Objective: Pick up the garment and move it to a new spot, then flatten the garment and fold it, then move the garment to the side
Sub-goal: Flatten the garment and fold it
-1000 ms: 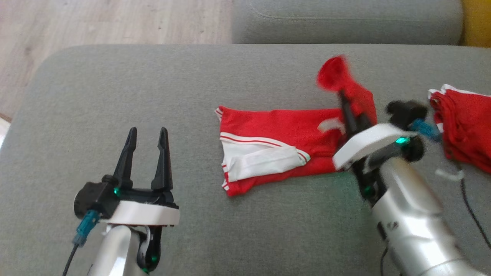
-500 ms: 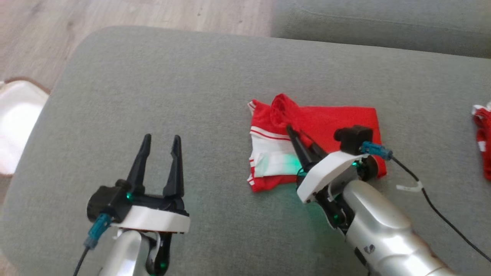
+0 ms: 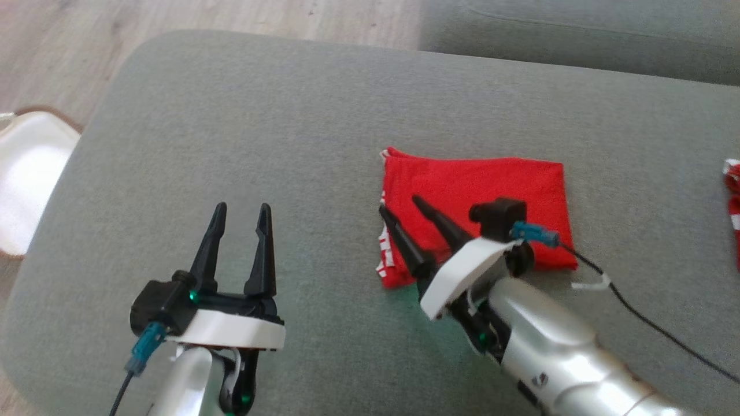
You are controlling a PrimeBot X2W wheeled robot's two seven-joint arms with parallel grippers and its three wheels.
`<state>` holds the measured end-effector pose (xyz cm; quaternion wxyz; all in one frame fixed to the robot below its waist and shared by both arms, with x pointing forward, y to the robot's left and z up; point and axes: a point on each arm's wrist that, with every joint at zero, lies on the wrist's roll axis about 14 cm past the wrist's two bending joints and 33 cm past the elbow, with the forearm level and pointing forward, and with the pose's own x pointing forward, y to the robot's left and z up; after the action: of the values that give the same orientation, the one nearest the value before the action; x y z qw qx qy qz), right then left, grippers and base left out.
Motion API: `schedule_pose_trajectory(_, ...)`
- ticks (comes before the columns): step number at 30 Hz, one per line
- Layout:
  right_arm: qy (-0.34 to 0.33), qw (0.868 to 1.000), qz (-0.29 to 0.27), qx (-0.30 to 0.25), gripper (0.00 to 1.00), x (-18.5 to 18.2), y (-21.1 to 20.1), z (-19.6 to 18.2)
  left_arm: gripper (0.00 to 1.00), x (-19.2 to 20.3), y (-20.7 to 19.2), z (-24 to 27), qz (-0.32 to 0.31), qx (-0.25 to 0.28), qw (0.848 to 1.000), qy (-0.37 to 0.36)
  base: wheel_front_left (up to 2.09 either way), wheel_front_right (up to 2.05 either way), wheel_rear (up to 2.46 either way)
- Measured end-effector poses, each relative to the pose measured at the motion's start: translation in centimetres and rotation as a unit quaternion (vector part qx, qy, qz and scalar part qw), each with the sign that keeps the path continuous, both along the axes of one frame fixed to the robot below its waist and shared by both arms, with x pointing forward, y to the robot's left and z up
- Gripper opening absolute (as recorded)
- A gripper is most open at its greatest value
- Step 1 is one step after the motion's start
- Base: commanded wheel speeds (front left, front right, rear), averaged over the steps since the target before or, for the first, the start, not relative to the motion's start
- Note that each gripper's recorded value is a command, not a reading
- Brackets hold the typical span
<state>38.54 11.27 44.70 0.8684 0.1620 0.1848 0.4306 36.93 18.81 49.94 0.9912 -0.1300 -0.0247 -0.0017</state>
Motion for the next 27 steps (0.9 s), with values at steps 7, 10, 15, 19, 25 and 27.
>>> schedule_pose_trajectory(7, -0.105, 0.988, -0.111, 0.012, 1.00, 6.8, -5.5, 6.0, 1.00, 1.6, -1.7, 1.7, -0.027, -0.006, 0.999, -0.029, 0.00, 0.00, 0.00)
schedule_pose_trajectory(10, -0.163, 0.971, -0.175, 0.000, 1.00, 9.0, -10.0, 8.5, 1.00, 2.2, -3.0, 2.4, -0.045, -0.008, 0.998, -0.040, 0.00, 0.00, 0.00)
schedule_pose_trajectory(15, -0.217, 0.942, -0.252, -0.038, 1.00, 9.7, -16.5, 9.7, 1.00, 2.8, -4.5, 3.2, -0.066, -0.011, 0.996, -0.054, 0.00, 0.00, 0.00)
schedule_pose_trajectory(19, -0.224, 0.922, -0.302, -0.090, 1.00, 8.1, -21.4, 7.9, 1.00, 3.2, -5.5, 3.6, -0.081, -0.009, 0.995, -0.061, 0.00, 0.00, 0.00)
schedule_pose_trajectory(25, -0.230, 0.904, -0.343, -0.113, 1.00, 5.9, -24.3, 7.2, 1.00, 3.4, -6.0, 3.8, -0.088, 0.001, 0.994, -0.063, 0.00, 0.00, 0.00)
schedule_pose_trajectory(27, -0.230, 0.900, -0.350, -0.117, 1.00, 5.2, -24.8, 6.9, 1.00, 3.3, -6.1, 3.6, -0.089, 0.002, 0.994, -0.061, 0.00, 0.00, 0.00)
